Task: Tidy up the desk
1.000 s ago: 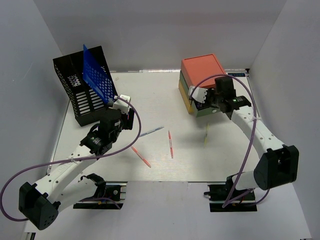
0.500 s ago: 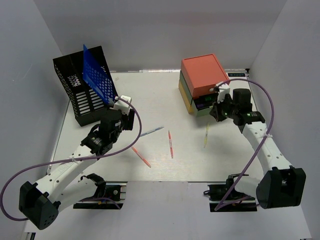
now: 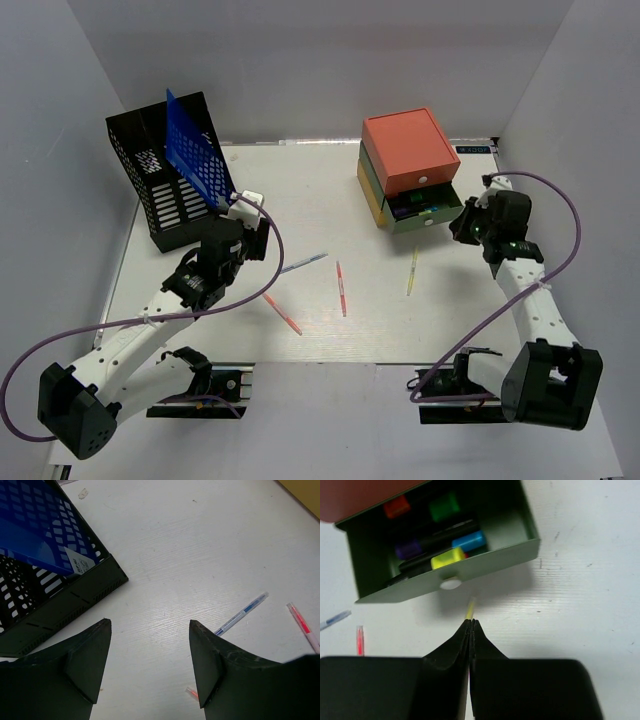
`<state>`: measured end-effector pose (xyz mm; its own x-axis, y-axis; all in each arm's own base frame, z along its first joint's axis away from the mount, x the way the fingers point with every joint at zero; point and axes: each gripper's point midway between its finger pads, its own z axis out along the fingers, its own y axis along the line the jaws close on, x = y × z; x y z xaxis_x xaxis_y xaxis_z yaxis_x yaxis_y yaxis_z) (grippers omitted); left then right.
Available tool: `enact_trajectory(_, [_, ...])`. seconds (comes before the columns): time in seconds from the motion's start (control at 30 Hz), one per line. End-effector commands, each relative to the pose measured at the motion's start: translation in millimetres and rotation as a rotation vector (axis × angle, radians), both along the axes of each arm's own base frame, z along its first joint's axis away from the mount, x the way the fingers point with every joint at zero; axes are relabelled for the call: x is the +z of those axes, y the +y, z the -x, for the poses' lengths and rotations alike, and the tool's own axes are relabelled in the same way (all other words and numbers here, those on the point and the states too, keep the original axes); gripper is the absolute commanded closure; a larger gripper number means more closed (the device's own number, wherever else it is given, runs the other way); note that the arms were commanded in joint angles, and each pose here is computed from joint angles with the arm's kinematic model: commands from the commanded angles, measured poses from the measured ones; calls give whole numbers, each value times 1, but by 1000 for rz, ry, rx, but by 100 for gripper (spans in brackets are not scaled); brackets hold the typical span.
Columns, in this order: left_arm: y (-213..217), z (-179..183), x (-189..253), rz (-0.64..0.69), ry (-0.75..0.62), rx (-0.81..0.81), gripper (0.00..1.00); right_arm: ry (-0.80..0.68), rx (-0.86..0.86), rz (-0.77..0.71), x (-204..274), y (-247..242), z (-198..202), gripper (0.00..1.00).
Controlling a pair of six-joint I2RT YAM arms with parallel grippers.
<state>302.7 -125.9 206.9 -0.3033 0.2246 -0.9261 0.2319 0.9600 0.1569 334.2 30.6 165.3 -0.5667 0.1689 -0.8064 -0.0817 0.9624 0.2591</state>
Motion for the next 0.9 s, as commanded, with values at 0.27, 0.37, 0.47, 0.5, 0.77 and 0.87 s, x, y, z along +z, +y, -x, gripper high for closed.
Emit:
enact_trajectory(0.27, [-4,0,-2,-10,2,-25,27,4,-150,-124,-10,-25,-53,100])
enact_trajectory(0.37, [-4,0,-2,-11,3,-26,27,55,-146,-156,-25,-24,-60,100])
enact_trajectory(0.47, [-4,1,-3,-11,3,-26,27,67,-127,-186,-27,-20,-68,100])
enact_trajectory(0.5, [-4,1,-3,-12,3,-27,27,59,-123,-200,-25,-19,-72,100])
enact_trajectory(0.77, [-4,0,-4,-17,8,-26,27,45,-72,-296,-15,-7,-107,100])
enact_trajectory(0.87, [-4,0,-3,-16,4,-27,27,35,-54,-333,-9,-2,-117,100])
